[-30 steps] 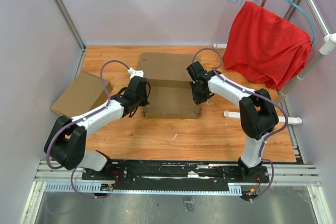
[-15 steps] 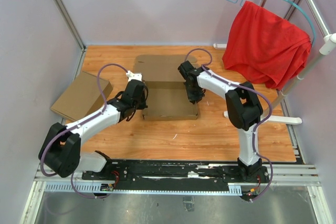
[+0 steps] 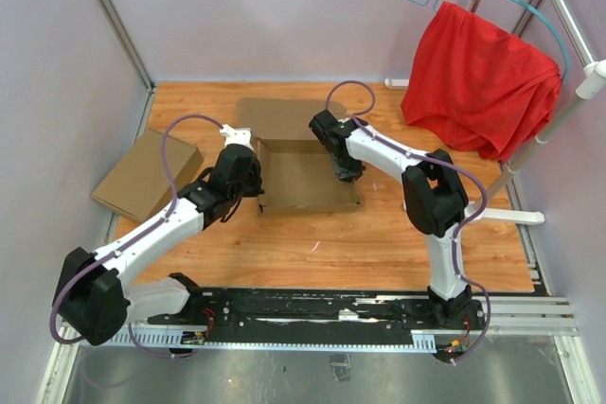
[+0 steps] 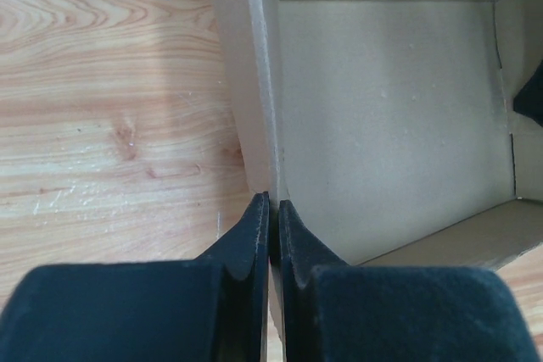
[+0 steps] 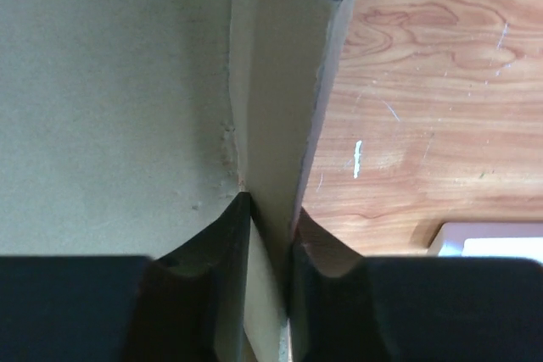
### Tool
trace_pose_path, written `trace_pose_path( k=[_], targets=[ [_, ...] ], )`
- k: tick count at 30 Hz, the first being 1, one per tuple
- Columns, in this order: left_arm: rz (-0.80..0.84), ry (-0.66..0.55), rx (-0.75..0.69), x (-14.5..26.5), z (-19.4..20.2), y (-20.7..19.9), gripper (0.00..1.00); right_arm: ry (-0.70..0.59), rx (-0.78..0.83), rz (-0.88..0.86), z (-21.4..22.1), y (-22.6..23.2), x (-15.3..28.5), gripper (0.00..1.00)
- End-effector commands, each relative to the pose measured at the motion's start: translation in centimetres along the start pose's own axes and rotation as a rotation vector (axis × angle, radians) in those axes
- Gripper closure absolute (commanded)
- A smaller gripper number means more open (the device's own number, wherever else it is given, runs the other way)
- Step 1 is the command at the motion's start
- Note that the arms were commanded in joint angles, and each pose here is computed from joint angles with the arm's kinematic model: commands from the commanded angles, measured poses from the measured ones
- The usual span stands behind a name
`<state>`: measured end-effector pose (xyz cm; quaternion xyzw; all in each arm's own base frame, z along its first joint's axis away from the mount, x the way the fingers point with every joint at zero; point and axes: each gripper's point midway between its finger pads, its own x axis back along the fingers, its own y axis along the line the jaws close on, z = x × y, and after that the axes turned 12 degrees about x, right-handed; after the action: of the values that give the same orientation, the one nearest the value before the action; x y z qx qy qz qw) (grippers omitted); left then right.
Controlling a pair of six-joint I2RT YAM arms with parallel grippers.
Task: Fold the paper box
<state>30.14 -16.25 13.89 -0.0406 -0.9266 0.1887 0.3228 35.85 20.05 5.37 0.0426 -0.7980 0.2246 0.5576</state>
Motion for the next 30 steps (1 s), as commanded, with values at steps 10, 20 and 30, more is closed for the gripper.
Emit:
trace_pose_path(
  k=[10, 20, 30],
  targets=[
    [0.119, -0.079, 0.012, 2.3, -3.5, -3.1, 1.0, -0.02, -0.007, 0.053, -1.5, 0.0, -1.3, 0.95],
    [0.053, -0.053, -0.004, 1.1, -2.4, -1.8, 1.0, -0.072, -0.039, 0.007, -1.4, -0.2, 0.5, 0.43],
    [-0.063, 0.008, 0.001, -1.1, 0.8, 1.0, 1.0, -0.167, -0.094, -0.076, -1.4, -1.5, 4.9, 0.39]
  ],
)
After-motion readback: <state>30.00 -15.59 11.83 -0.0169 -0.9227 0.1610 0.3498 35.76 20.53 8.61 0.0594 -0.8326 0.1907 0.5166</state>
